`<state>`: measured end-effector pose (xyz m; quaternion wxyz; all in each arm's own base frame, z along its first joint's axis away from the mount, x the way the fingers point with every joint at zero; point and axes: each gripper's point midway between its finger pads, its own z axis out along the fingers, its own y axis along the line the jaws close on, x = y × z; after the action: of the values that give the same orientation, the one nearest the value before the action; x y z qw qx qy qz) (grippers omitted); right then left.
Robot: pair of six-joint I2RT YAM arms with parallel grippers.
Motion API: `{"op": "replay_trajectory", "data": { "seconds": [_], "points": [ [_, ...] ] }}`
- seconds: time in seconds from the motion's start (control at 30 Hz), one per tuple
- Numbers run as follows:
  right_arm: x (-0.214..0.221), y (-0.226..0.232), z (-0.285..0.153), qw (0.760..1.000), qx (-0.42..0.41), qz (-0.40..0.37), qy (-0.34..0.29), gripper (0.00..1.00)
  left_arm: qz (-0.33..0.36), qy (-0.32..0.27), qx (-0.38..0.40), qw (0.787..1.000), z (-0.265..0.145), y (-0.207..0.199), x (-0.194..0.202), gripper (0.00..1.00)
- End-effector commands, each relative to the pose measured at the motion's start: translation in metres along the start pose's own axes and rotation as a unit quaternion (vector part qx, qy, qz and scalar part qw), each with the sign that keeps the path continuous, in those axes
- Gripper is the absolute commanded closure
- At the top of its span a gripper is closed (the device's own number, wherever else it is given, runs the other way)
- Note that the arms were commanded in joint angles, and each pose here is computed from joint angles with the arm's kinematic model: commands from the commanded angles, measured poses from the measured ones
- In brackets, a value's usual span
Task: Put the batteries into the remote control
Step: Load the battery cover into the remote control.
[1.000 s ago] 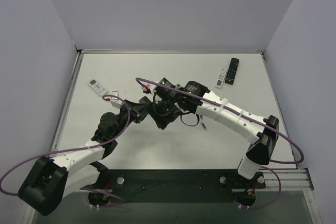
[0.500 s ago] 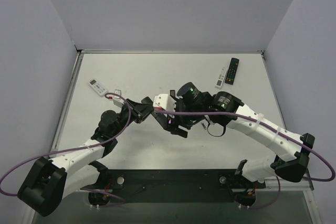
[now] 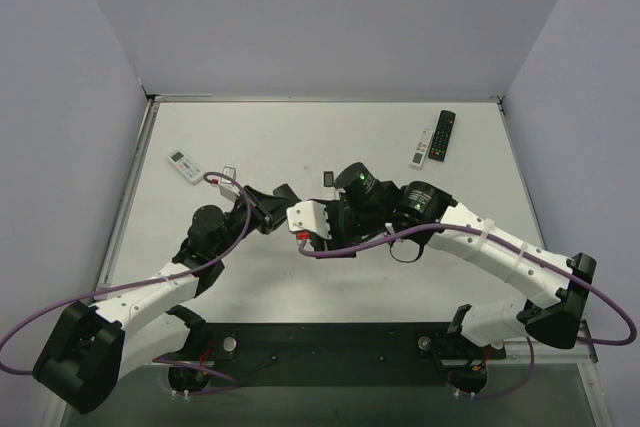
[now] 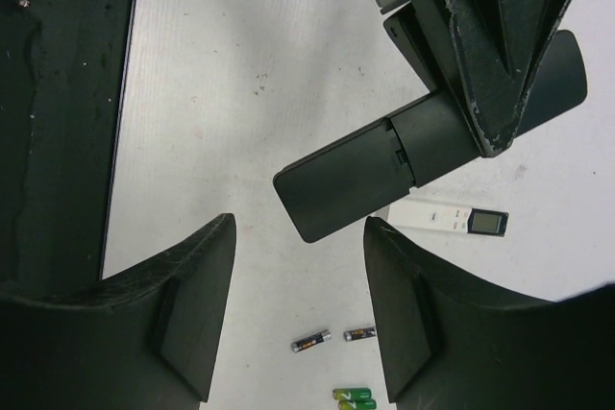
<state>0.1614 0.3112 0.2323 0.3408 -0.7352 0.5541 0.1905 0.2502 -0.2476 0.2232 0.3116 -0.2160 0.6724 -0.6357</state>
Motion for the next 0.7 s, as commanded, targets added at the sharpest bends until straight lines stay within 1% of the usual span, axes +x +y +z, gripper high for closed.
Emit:
{"op": "replay_trajectory", "data": {
  "seconds": [0.0, 0.37, 0.67],
  "points": [
    [-0.010, 0.000, 0.009, 0.999, -0.018, -0.030, -0.019, 0.49, 0.025, 0.014, 0.052, 0.998, 0.003, -0.038, 0.002, 1.00],
    [-0.001, 0.000, 0.021, 0.999, -0.026, -0.038, 0.001, 0.51, 0.033, 0.023, 0.058, 0.998, 0.006, -0.045, 0.003, 1.00],
    [0.015, 0.007, 0.036, 0.998, -0.037, -0.047, 0.034, 0.57, 0.030, 0.024, 0.075, 0.996, 0.005, -0.054, 0.003, 1.00]
  ]
}}
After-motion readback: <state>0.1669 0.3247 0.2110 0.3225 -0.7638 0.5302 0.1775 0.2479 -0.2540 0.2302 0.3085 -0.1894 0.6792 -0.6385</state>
